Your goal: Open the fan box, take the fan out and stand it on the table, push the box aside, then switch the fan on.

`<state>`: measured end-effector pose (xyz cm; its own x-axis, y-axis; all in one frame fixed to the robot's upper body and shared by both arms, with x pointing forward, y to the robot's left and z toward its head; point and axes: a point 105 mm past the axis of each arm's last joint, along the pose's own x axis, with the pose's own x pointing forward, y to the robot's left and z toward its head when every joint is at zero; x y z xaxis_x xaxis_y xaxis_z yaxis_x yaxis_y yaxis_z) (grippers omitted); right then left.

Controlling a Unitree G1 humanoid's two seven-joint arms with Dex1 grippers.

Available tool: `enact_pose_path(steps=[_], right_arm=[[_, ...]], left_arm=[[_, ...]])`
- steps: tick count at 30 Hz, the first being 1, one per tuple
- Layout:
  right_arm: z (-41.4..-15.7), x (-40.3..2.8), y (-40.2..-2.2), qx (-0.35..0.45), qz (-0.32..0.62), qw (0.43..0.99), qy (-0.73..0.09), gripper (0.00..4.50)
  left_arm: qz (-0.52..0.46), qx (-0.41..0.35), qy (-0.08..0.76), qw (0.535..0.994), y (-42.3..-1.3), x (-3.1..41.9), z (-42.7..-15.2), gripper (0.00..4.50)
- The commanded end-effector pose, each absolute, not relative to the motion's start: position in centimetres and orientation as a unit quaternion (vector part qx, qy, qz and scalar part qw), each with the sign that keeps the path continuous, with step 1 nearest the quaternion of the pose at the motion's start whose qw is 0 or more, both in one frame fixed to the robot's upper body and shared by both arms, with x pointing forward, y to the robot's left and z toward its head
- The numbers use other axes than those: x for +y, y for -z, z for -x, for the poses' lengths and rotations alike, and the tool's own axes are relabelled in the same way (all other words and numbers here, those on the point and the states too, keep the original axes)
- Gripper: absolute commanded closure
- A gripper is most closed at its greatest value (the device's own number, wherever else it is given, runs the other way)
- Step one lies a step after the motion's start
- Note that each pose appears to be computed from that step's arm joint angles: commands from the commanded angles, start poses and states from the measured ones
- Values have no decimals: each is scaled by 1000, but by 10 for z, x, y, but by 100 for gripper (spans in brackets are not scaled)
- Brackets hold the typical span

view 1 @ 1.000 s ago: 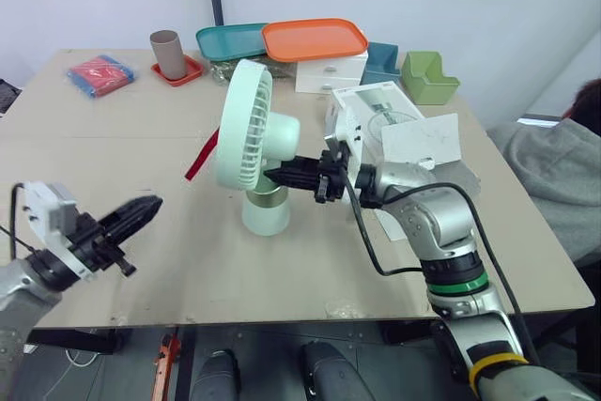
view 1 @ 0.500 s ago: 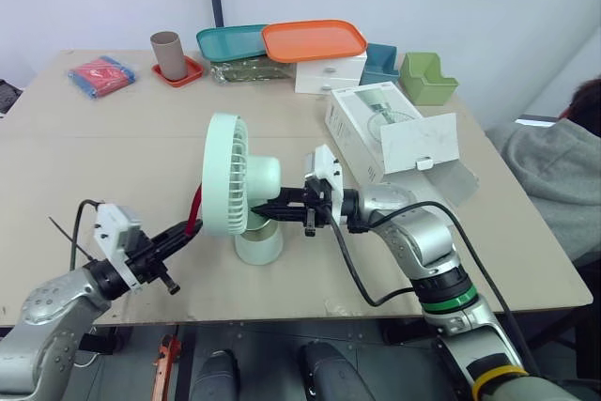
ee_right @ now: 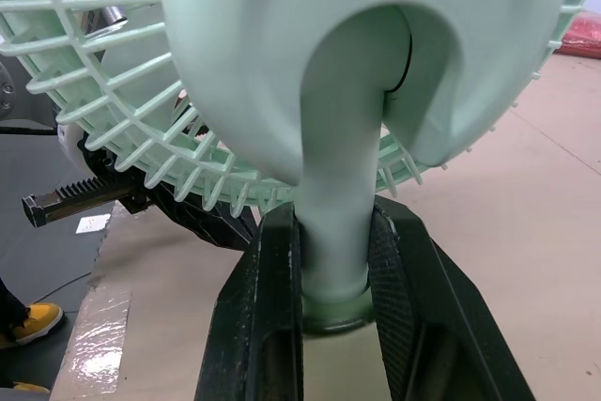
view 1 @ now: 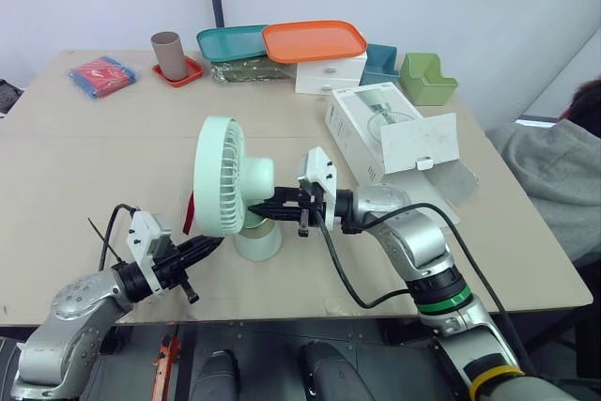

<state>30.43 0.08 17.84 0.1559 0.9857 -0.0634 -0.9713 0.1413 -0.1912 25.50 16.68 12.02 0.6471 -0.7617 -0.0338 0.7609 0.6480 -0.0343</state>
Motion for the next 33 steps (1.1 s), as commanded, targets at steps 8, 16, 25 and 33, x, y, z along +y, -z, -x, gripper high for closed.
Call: enact_pose_path(steps=[8, 16, 25, 33], right_arm=[[-294, 3, -181, -58, 113, 746, -654, 411], [-294, -1, -179, -53, 116, 752, -647, 411], [-294, -1, -179, -52, 117, 754, -644, 411], [-295, -1, -180, -52, 118, 755, -643, 411]], left_arm=[[-5, 6, 425, 905, -124, 159, -264, 445], [-1, 6, 434, 901, -125, 149, -263, 445], [-3, 11, 425, 905, -117, 153, -268, 445], [-5, 21, 422, 906, -105, 154, -264, 445]])
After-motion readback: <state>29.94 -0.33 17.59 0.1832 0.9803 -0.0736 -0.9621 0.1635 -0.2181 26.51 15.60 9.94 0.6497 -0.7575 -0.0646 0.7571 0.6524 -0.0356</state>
